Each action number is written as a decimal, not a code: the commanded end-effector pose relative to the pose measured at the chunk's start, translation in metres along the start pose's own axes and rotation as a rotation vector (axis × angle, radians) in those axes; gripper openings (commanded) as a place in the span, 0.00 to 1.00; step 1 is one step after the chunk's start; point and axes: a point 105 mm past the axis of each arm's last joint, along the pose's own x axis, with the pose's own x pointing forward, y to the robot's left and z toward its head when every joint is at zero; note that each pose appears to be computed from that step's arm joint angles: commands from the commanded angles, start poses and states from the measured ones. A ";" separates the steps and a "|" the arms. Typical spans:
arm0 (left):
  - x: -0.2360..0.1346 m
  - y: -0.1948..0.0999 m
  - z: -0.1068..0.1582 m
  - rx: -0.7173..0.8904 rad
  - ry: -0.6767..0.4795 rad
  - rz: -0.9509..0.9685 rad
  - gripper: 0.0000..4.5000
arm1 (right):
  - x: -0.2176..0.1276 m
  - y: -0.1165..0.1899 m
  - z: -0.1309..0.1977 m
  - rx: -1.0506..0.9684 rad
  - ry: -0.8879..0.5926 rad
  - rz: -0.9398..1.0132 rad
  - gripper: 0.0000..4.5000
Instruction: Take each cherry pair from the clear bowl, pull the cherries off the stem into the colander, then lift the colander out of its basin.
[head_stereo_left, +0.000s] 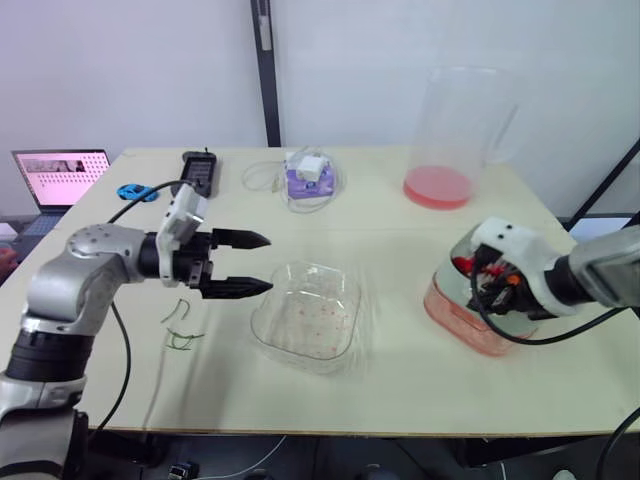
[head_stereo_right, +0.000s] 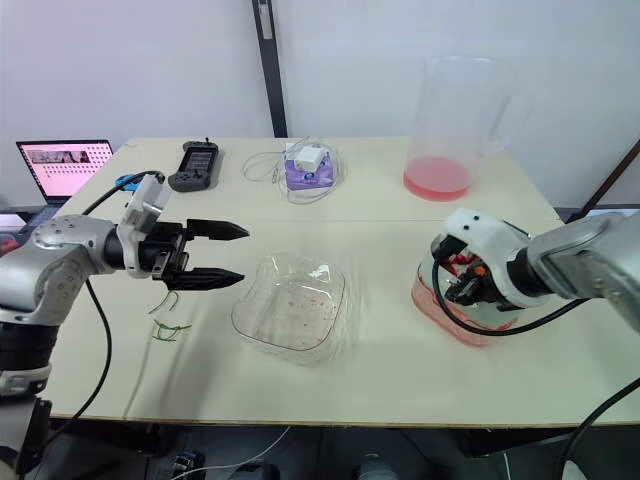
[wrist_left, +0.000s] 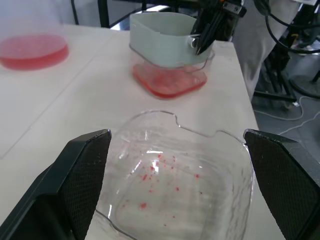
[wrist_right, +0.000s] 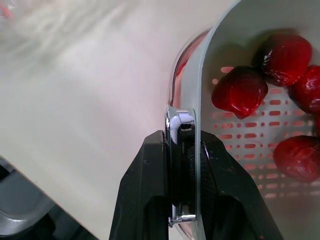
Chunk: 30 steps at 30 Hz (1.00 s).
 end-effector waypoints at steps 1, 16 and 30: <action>0.008 0.001 0.007 0.046 -0.013 -0.035 1.00 | -0.020 -0.004 0.008 -0.008 -0.055 -0.036 0.05; 0.014 0.007 0.008 0.072 -0.003 -0.060 1.00 | -0.034 -0.003 0.007 -0.010 -0.080 -0.045 0.05; 0.016 0.011 0.012 0.085 -0.017 -0.049 1.00 | -0.020 0.003 -0.003 0.065 -0.117 0.033 0.05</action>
